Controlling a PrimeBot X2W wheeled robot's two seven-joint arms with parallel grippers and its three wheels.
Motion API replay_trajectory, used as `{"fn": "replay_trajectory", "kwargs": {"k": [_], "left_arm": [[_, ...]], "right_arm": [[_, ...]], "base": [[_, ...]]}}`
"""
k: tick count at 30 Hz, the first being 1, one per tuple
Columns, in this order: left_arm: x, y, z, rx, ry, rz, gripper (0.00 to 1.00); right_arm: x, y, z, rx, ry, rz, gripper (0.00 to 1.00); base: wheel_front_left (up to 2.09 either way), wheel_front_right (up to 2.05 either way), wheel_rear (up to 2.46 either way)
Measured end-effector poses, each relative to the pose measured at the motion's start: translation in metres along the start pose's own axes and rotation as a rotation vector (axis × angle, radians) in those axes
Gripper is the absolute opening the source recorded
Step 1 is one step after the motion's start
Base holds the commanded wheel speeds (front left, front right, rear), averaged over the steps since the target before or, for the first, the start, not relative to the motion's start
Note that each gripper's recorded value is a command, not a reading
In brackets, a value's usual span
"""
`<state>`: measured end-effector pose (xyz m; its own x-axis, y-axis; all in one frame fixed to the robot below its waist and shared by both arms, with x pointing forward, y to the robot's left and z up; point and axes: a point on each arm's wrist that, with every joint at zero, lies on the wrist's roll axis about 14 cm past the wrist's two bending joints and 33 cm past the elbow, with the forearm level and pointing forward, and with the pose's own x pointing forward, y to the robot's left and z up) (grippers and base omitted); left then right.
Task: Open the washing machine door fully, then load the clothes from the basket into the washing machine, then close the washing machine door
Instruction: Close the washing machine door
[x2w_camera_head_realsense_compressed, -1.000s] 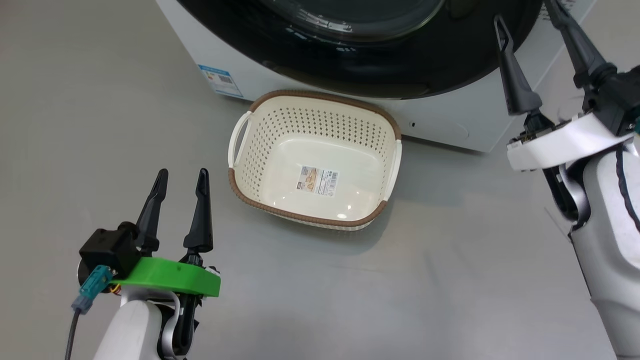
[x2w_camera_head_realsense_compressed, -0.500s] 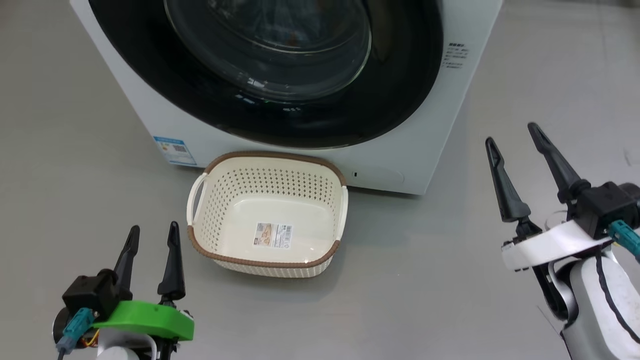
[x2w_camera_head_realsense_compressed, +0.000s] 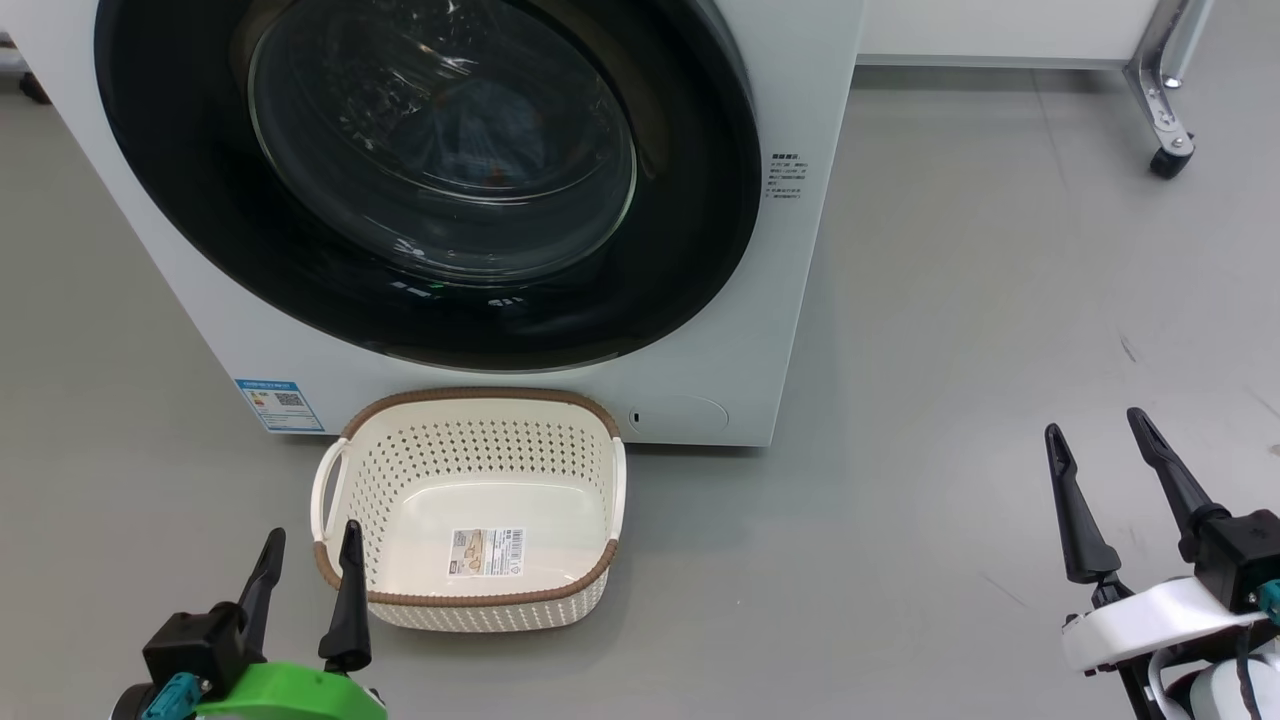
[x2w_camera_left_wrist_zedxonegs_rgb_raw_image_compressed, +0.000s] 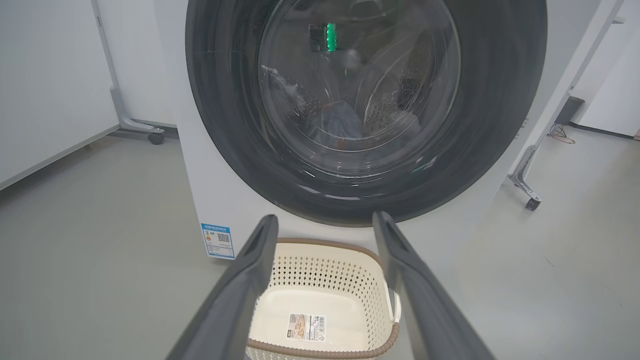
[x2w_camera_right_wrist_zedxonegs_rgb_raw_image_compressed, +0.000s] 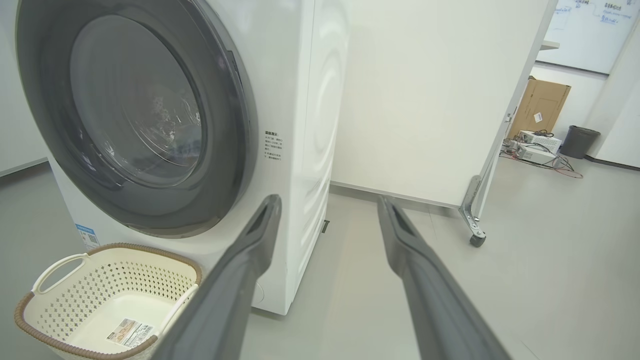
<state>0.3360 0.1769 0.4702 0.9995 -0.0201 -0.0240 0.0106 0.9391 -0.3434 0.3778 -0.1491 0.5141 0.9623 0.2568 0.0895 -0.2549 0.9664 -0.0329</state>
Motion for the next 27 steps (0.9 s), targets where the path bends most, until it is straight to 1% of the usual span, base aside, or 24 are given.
{"fn": "replay_trajectory", "kwargs": {"k": [8, 10, 19, 27], "left_arm": [[0.003, -0.004, 0.009, 0.016, -0.028, -0.016, 1.00], [0.001, -0.003, 0.007, 0.032, -0.018, -0.019, 1.00], [-0.004, 0.003, -0.001, 0.043, 0.007, -0.001, 1.00], [-0.002, 0.002, 0.000, 0.057, 0.006, -0.006, 1.00]], "right_arm": [[-0.016, -0.008, -0.005, 0.008, 0.019, -0.047, 1.00], [-0.016, -0.011, -0.004, 0.010, 0.016, -0.057, 1.00], [-0.029, -0.020, -0.014, 0.034, 0.044, -0.115, 1.00], [-0.035, -0.022, -0.018, 0.041, 0.057, -0.140, 1.00]], "base": [[0.00, 0.00, 0.00], [0.00, 0.00, 0.00], [0.00, 0.00, 0.00], [0.00, 0.00, 0.00]]}}
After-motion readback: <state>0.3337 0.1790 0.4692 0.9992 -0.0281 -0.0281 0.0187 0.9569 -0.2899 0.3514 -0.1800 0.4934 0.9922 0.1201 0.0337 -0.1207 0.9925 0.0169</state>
